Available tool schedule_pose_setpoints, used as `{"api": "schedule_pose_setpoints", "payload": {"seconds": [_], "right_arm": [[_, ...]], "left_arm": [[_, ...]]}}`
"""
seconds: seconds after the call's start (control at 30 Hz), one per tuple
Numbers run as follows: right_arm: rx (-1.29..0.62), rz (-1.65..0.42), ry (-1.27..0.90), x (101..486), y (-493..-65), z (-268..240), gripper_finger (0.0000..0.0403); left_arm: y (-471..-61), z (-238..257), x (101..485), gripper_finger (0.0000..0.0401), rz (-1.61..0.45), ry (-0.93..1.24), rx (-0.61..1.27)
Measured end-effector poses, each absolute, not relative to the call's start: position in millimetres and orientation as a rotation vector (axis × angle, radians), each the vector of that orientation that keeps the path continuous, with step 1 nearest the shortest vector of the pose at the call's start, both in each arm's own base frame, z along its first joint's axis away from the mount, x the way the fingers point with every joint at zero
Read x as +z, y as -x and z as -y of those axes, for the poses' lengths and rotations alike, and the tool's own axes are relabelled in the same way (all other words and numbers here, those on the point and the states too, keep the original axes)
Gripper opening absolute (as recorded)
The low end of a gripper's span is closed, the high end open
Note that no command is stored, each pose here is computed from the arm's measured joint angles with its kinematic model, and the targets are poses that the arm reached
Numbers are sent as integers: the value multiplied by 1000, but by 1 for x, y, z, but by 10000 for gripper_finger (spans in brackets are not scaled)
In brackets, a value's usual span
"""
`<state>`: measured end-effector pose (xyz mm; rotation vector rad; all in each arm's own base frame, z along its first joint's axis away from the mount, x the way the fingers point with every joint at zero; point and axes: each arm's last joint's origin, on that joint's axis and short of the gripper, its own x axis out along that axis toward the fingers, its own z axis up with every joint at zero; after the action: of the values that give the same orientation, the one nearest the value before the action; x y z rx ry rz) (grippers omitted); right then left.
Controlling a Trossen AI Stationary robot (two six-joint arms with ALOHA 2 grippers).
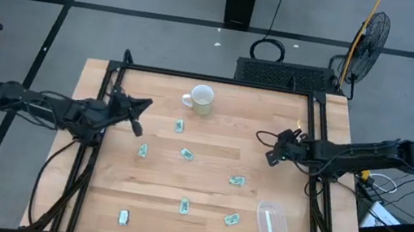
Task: Pick and place Stevia / Truvia into bins
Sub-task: Put the stevia packet into the transparent bin
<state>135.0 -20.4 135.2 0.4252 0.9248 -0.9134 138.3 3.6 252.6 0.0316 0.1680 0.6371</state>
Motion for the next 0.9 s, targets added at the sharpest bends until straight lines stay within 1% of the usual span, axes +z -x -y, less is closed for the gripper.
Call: {"api": "schedule_pose_setpoints", "payload": {"seconds": [0.2,0.47,0.6,0.8,0.9], "right_arm": [[-1001,-931,-430,113,-119,23,102],[-1001,-884,-406,103,-116,25,96],[-1015,-877,-424,100,-114,24,70],[-992,-844,-428,100,-117,25,9],[-949,-777,-422,103,-125,25,7]], "left_arm": [[-147,-6,250,31,-177,-27,644],[-150,-8,252,31,-147,-10,645],[-150,-8,252,31,-144,7,643],[-150,-7,252,31,-146,17,608],[-150,-7,252,31,-144,24,605]]}}
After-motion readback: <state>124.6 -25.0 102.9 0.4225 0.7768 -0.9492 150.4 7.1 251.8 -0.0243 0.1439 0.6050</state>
